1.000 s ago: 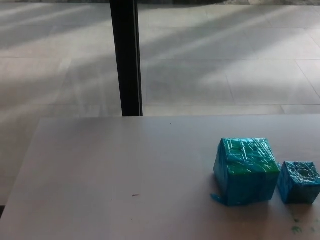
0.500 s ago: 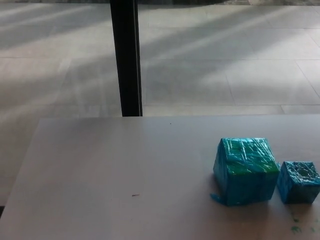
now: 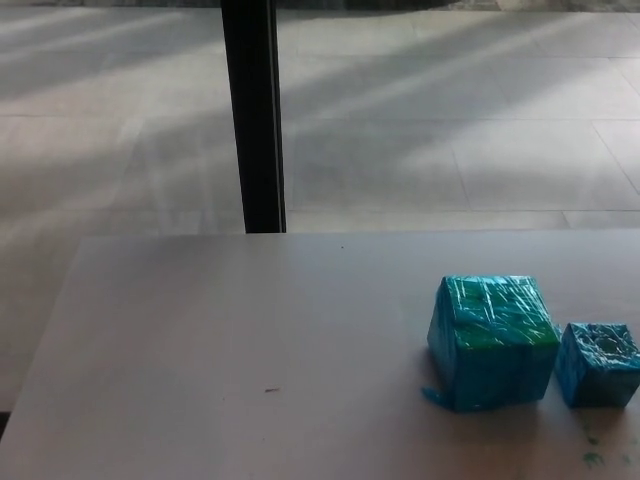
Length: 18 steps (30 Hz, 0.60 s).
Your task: The robot uses its right hand to pick up the small cube kept on the middle on the desk and place it on the bigger cube kept next to it
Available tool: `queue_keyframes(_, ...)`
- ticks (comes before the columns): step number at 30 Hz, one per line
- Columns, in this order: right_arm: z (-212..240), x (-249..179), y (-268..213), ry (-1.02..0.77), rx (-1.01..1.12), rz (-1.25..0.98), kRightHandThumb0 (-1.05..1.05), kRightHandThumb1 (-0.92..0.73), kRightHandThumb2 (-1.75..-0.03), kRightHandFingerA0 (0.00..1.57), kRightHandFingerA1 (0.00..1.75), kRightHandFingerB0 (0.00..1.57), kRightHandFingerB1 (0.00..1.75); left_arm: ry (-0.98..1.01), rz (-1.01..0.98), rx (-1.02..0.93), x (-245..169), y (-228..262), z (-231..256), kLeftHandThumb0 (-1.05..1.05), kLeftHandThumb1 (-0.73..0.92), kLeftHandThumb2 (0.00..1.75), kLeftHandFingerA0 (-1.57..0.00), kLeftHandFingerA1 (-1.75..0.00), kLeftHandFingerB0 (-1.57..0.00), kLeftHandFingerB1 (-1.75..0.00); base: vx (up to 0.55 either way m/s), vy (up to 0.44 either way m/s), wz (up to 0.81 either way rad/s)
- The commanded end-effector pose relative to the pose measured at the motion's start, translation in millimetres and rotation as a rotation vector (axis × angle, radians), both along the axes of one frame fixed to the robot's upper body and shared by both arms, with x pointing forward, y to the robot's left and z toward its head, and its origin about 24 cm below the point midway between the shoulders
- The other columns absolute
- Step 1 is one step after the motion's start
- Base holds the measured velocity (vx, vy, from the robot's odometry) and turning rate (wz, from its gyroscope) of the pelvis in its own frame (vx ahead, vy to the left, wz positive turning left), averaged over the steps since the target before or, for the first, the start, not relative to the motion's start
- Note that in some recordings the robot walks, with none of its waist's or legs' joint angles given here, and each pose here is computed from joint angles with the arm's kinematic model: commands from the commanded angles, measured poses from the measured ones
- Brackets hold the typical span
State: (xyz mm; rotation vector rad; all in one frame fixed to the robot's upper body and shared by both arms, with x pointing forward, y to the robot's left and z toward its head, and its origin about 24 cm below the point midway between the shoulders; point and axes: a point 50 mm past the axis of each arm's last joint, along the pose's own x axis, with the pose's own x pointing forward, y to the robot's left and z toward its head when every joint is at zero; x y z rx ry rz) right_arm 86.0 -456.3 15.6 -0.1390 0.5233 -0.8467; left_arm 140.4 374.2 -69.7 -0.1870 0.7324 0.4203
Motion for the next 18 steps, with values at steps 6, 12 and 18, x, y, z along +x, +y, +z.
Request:
queue_keyframes(6,83.7,38.1,-31.0,-0.241,-0.151,-0.125,-0.97,-0.71,-1.25,0.04,0.41,0.00,0.20,-0.003,0.023,-0.019,-5.0,5.1,1.2,-0.89,0.84,0.66,-0.24,-0.36,-0.16,-0.29,0.00,0.000,0.00)
queue_keyframes(12,131.4,84.9,-7.4,-0.352,-0.266,0.035,-0.99,-0.70,-1.21,0.01,0.64,0.02,0.27,-0.004,0.030,-0.016,-5.9,7.4,3.0,-0.90,0.83,0.65,-0.25,-0.37,-0.17,-0.30,0.00,0.000,0.00)
queue_keyframes(18,164.8,119.2,17.9,-0.418,-0.391,0.263,-1.05,-0.76,-1.22,0.03,0.62,0.02,0.36,0.000,0.011,-0.010,-3.7,6.1,3.4,-0.91,0.83,0.66,-0.25,-0.39,-0.18,-0.30,0.00,0.000,0.00)
